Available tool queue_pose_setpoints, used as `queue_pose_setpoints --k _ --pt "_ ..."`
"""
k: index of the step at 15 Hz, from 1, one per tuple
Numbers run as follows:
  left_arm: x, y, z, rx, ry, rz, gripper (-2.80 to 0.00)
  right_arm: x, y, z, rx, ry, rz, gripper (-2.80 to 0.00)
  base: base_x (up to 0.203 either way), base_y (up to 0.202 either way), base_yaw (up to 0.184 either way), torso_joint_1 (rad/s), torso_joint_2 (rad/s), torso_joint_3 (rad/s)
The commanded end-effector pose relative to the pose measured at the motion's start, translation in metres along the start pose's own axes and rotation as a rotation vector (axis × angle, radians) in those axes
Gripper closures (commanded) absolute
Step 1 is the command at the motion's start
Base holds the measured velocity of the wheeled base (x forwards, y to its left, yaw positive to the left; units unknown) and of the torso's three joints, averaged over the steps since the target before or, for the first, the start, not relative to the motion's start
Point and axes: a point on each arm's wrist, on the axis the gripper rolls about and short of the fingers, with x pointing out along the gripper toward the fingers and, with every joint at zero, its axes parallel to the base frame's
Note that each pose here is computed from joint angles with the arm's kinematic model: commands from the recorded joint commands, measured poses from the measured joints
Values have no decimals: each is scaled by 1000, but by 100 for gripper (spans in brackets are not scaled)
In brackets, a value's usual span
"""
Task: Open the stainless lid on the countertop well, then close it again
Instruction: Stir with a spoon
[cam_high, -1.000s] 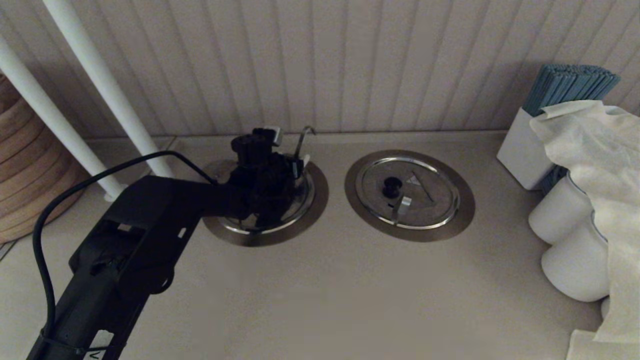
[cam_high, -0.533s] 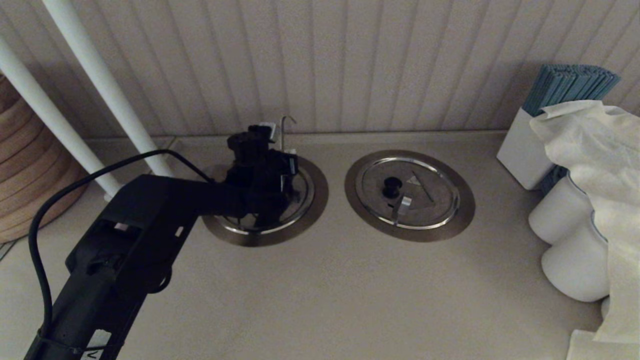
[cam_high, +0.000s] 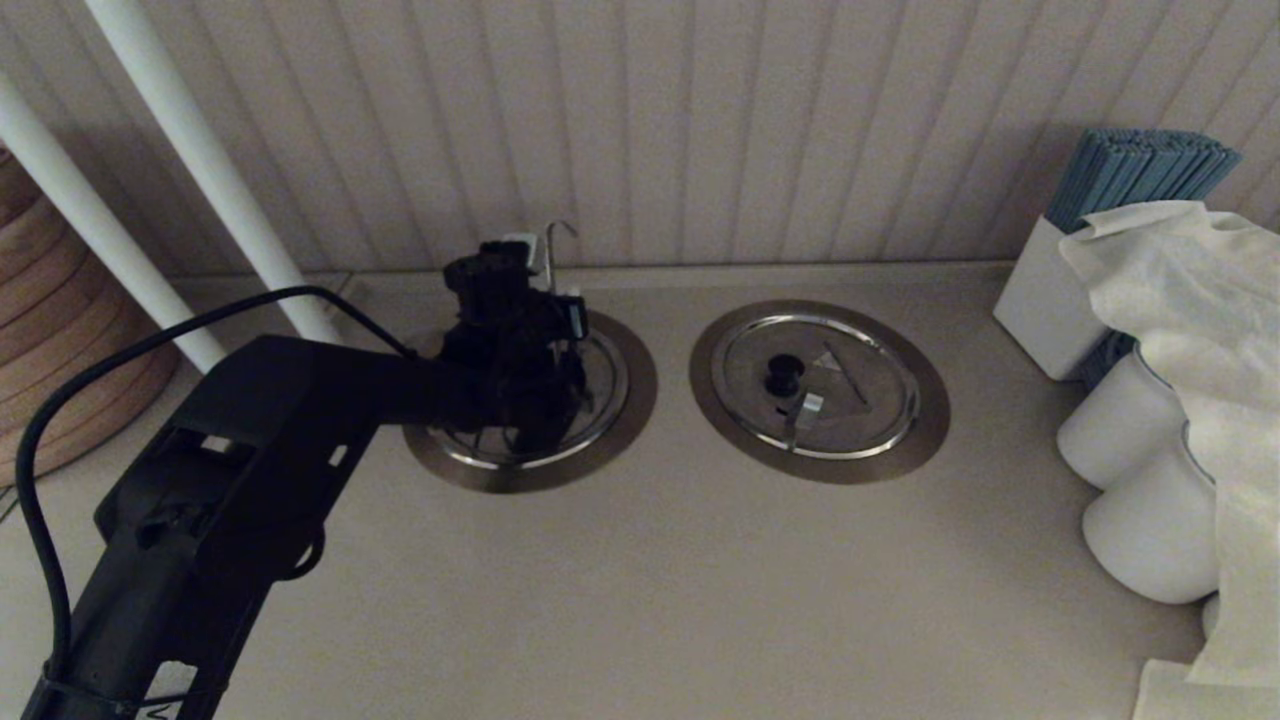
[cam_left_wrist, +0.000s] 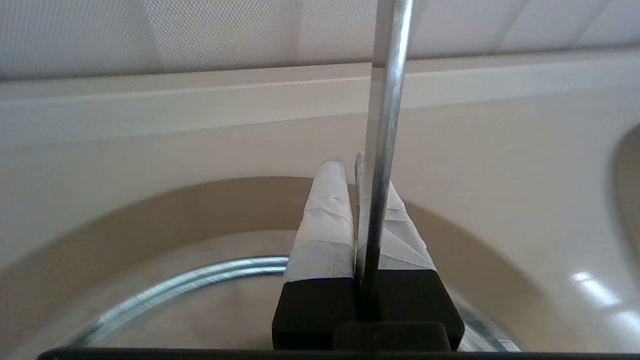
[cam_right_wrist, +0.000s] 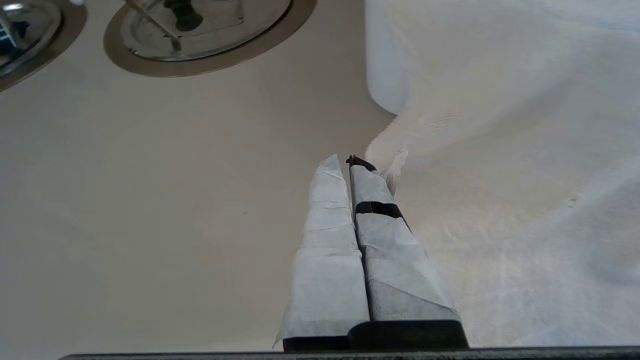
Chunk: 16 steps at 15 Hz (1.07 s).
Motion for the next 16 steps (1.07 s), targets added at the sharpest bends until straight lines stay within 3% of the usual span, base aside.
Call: queue_pose_setpoints --k 1,5,8,12,14,16 --pt "-6 -3 11 -15 -13 -5 0 0 0 0 0 1 0 0 0 0 0 0 0 0" --pt "-24 -5 20 -67 27 -13 0 0 0 0 -1 0 0 0 0 0 0 0 0 0" --pt "-29 1 24 -59 58 -6 0 0 0 0 0 1 0 0 0 0 0 0 0 0" --pt "-52 25 50 -70 158 -59 0 0 0 0 0 1 0 0 0 0 0 0 0 0" --pt "-62 33 51 -85 283 -87 0 0 0 0 0 1 0 0 0 0 0 0 0 0" --pt "-64 39 53 -83 291 -86 0 0 0 0 0 1 0 0 0 0 0 0 0 0"
